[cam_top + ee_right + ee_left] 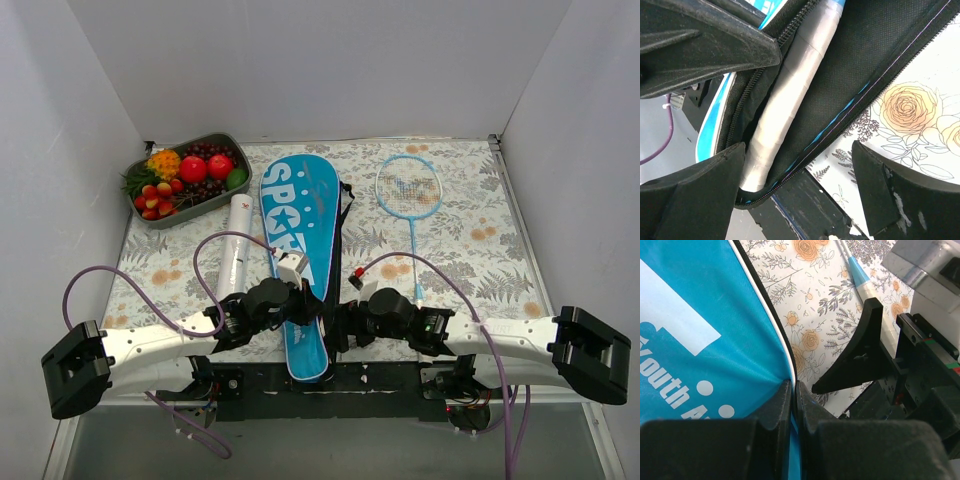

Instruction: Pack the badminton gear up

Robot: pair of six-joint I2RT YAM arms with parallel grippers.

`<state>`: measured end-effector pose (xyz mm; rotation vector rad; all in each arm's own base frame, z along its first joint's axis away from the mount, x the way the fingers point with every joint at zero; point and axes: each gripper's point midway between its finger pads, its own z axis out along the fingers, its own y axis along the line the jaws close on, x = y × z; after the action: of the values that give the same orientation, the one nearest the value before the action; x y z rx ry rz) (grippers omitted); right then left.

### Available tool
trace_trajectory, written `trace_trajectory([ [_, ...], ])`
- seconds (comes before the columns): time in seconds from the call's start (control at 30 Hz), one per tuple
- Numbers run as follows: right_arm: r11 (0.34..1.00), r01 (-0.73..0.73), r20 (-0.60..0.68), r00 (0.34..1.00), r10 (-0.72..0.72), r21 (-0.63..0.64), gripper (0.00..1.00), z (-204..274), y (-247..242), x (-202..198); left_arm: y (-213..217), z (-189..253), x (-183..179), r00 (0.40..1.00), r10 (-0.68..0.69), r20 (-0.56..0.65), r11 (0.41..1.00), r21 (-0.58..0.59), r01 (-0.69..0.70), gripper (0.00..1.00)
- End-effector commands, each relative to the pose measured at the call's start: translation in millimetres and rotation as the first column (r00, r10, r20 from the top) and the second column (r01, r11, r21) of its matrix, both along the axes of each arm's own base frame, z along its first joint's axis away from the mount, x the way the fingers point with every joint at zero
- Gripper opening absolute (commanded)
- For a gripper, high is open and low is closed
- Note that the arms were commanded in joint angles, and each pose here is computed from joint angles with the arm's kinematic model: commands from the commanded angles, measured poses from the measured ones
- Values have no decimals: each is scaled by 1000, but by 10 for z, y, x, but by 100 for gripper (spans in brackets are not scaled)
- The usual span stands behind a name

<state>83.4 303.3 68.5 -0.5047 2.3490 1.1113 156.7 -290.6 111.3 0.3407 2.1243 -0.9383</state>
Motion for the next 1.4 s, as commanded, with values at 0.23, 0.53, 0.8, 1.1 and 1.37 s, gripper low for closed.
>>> trace_trajectory([
  [0.23, 993, -60, 1, 998, 60, 97, 93, 210, 242, -62, -145, 289, -16, 998, -42, 51, 995, -85, 46, 0],
  [0.53, 994, 94, 109, 990, -87, -61, 89, 212, -123, 211, -129, 360, -42, 997, -53, 63, 993, -101, 59, 0],
  [0.8, 951, 258, 235, 948, -215, -168, 91, 397, -567, 460, -119, 313, -52, 997, -53, 56, 993, -100, 59, 0],
  [1.1, 808, 480, 346, 864, -366, -342, 81, 381, -1189, 1141, -152, 407, -77, 994, -75, 74, 989, -124, 84, 0],
  [1.37, 673, 630, 319, 777, -544, -388, 81, 194, -1824, 1775, -102, 429, -104, 994, -75, 80, 987, -134, 86, 0],
])
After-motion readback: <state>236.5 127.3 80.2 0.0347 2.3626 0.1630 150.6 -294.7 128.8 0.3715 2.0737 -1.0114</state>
